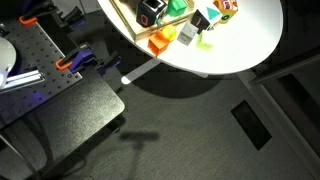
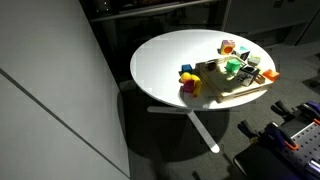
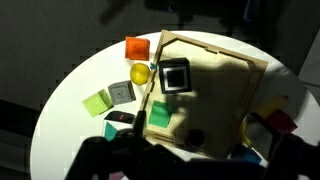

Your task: Put the maroon fruit in the box

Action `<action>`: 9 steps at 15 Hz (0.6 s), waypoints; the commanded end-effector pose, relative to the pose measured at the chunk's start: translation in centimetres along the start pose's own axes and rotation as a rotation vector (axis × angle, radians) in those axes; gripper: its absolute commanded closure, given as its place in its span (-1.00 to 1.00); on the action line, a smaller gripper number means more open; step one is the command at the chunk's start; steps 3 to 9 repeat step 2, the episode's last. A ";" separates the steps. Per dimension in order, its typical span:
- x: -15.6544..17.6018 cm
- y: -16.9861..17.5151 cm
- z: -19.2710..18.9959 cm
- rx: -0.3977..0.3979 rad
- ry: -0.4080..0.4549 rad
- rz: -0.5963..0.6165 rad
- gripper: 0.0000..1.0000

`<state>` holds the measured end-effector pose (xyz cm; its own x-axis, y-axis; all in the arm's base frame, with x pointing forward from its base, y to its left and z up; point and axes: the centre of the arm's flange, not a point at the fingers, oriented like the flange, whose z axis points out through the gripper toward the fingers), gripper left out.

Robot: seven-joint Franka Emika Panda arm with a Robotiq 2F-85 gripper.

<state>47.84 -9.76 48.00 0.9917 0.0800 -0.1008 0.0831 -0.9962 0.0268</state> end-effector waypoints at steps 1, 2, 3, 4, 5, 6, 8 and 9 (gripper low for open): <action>0.1 0.0 0.2 0.001 -0.003 0.000 -1.00; 0.1 0.0 0.2 0.001 -0.005 0.000 -1.00; 0.1 0.0 0.2 0.001 -0.005 0.000 -1.00; 0.1 0.0 0.2 0.001 -0.005 0.000 -1.00; 0.1 0.0 0.2 0.001 -0.005 0.000 -1.00; 0.1 0.0 0.2 0.001 -0.005 0.000 -1.00; 0.1 0.0 0.2 0.001 -0.005 0.000 -1.00; 0.1 0.0 0.2 0.001 -0.005 0.000 -1.00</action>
